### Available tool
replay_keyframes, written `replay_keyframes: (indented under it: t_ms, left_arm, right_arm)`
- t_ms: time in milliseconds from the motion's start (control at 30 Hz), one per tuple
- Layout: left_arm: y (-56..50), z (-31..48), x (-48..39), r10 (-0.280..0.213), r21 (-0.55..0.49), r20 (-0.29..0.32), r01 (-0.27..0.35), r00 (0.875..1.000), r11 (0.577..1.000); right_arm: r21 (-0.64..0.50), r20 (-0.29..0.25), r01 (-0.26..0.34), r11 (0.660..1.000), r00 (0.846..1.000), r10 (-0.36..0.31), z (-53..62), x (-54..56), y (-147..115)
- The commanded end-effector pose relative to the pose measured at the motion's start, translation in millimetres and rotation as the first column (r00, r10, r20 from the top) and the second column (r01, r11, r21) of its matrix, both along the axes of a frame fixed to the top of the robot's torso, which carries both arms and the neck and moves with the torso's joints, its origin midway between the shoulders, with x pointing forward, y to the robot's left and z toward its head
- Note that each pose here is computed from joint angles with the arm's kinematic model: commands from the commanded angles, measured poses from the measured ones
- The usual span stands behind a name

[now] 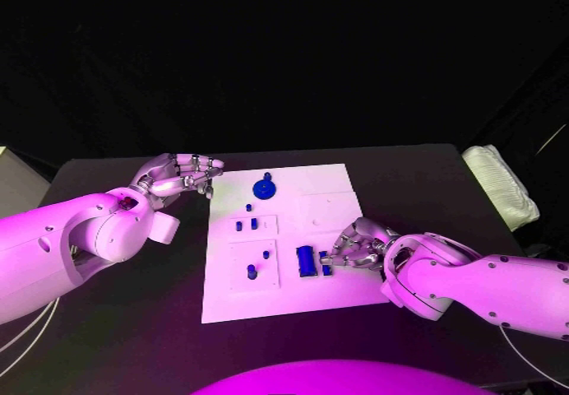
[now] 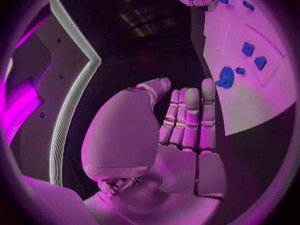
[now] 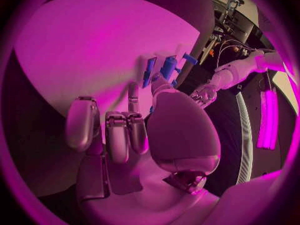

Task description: Assemble the parts on the task board

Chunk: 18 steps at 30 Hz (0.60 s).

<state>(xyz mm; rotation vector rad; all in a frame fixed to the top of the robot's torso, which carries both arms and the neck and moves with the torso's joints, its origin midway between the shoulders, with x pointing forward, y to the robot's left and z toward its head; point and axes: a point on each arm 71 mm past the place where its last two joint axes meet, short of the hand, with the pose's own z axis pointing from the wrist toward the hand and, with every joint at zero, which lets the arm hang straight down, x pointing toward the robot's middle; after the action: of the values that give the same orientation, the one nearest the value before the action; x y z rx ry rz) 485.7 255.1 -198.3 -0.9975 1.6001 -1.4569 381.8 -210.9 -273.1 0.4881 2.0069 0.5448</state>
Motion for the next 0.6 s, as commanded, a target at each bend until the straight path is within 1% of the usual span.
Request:
replay_keyframes:
  t_ms: [33, 100, 167, 233, 267, 367, 433, 533, 600]
  left_arm:
    - [-1.6, 0.5, -0.1, -0.008, -0.012, 0.005, 0.008, 1.000, 1.000]
    - [-0.7, 0.3, 0.3, 0.001, -0.017, 0.007, -0.001, 1.000, 1.000]
    - [0.2, -0.4, 0.6, 0.014, -0.028, 0.006, -0.014, 1.000, 1.000]
    - [1.0, -1.5, 1.3, 0.032, -0.041, 0.006, -0.032, 0.999, 0.999]
    - [1.1, -1.9, 1.7, 0.037, -0.046, 0.006, -0.037, 0.999, 0.998]
    - [1.5, -4.1, 4.2, 0.066, -0.066, 0.009, -0.066, 0.998, 0.996]
    - [1.8, -6.1, 6.9, 0.089, -0.077, 0.011, -0.088, 0.996, 0.993]
    - [3.6, -8.3, 12.8, 0.148, -0.097, 0.030, -0.144, 0.989, 0.985]
    - [5.3, -10.1, 18.1, 0.195, -0.113, 0.040, -0.189, 0.980, 0.975]
  right_arm:
    - [0.091, 0.071, -0.002, 0.996, 0.997, -0.005, 8.8, 3.6, -0.6]
    - [0.146, 0.109, -0.002, 0.989, 0.994, -0.014, 14.6, 8.0, -2.5]
    - [0.206, 0.148, -0.001, 0.979, 0.989, -0.030, 20.8, 15.3, -5.7]
    - [0.271, 0.183, 0.007, 0.963, 0.981, -0.058, 26.8, 26.3, -11.2]
    - [0.289, 0.191, 0.010, 0.957, 0.979, -0.068, 28.1, 30.1, -13.2]
    - [0.366, 0.225, 0.029, 0.930, 0.967, -0.119, 32.4, 50.6, -25.0]
    - [0.406, 0.234, 0.042, 0.913, 0.961, -0.148, 33.2, 64.4, -32.2]
    - [0.462, 0.237, 0.062, 0.885, 0.953, -0.190, 33.2, 83.9, -41.5]
    - [0.496, 0.236, 0.073, 0.865, 0.948, -0.215, 32.9, 96.7, -46.0]
